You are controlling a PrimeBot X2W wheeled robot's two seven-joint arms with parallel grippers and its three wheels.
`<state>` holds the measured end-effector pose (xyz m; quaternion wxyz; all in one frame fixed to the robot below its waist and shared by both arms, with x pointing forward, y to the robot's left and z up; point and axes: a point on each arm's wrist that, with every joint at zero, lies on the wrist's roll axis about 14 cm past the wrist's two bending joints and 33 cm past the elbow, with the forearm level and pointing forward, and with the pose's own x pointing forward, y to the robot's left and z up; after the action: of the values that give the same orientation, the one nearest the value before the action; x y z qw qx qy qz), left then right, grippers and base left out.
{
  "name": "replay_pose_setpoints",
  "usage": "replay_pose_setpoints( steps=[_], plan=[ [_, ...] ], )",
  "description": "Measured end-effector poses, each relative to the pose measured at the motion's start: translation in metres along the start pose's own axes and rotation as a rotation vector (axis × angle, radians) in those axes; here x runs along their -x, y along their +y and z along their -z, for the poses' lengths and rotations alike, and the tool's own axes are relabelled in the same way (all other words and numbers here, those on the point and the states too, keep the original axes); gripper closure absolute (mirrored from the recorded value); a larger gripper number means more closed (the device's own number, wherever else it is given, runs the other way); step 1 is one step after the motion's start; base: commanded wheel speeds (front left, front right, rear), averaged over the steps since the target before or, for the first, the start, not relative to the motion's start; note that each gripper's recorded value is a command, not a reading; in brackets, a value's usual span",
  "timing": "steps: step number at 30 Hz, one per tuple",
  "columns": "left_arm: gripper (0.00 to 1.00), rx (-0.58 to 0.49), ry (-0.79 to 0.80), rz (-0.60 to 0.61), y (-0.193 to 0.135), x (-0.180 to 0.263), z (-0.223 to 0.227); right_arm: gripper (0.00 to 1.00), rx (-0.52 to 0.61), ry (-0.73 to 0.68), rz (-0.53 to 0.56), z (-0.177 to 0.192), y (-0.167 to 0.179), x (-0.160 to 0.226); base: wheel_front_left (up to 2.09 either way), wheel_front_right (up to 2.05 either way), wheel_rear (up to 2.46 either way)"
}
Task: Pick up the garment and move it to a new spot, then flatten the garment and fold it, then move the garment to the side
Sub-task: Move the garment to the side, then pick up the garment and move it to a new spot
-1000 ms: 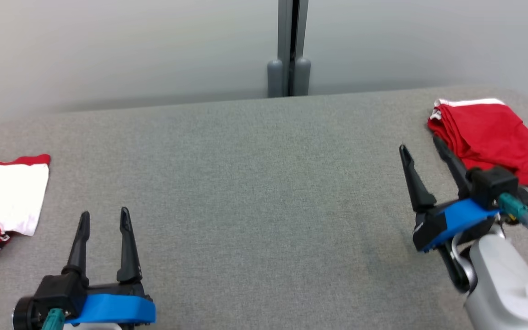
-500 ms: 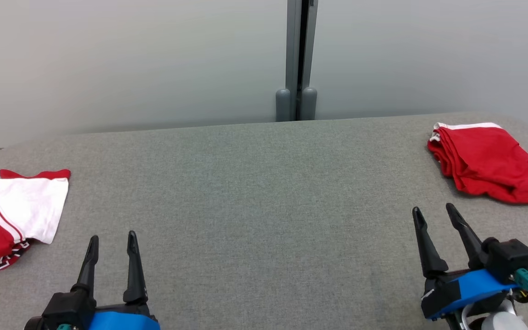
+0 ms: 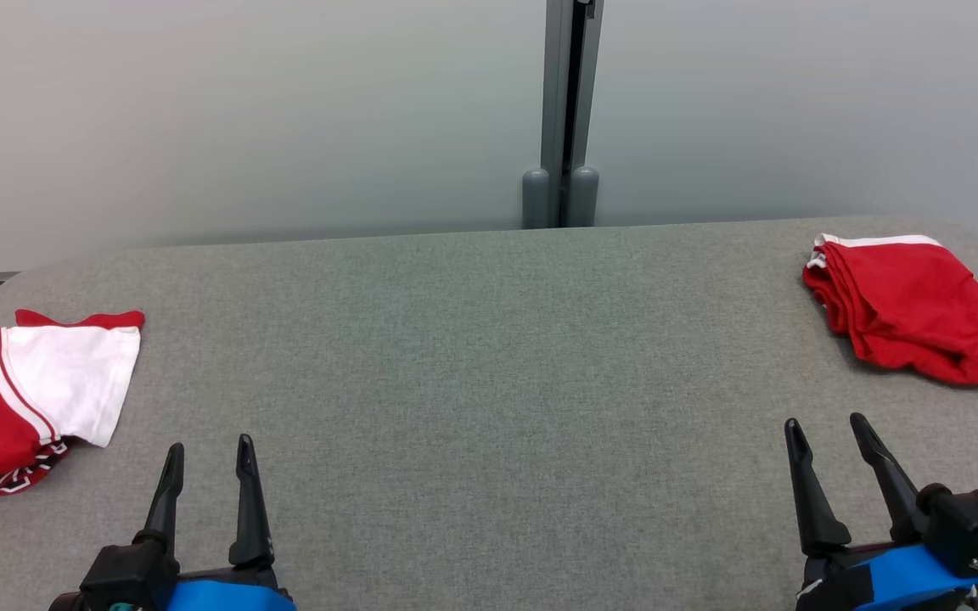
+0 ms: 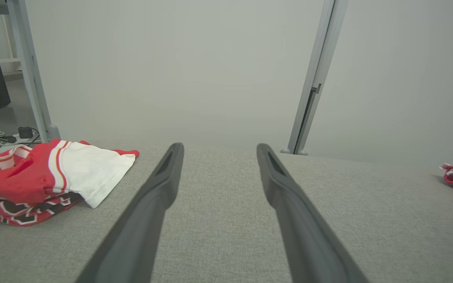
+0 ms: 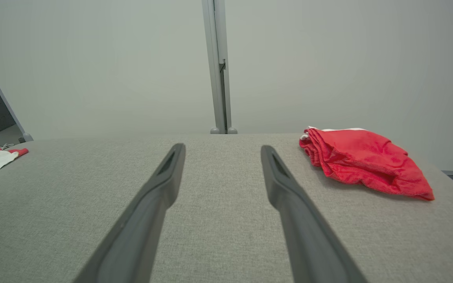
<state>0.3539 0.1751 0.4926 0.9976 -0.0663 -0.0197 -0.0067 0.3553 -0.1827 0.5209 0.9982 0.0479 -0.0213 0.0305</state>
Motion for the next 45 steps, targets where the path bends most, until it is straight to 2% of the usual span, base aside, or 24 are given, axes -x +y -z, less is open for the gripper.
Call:
replay_pose_setpoints(
  steps=[8,16,24,37,45],
  plan=[
    [0.00,-0.005,0.001,-0.017,0.006,0.002,0.000,0.00,-0.010,0.009,-0.003,0.002,0.002,-0.001,0.00,0.00,0.00],
    [0.00,-0.020,-0.018,-0.085,0.029,0.005,-0.007,0.00,-0.015,0.024,-0.071,0.008,0.023,-0.015,0.00,0.00,0.00],
    [0.00,-0.044,-0.038,-0.220,0.071,0.021,-0.017,0.00,-0.024,0.037,-0.178,0.017,0.059,-0.044,0.00,0.00,0.00],
    [0.00,-0.063,-0.047,-0.486,0.139,0.073,-0.026,0.00,-0.031,0.079,-0.390,0.039,0.137,-0.079,0.00,0.00,0.00],
    [0.00,-0.075,-0.034,-0.548,0.153,0.089,-0.025,0.00,-0.040,0.102,-0.430,0.048,0.152,-0.082,0.00,0.00,0.00]
  ],
)
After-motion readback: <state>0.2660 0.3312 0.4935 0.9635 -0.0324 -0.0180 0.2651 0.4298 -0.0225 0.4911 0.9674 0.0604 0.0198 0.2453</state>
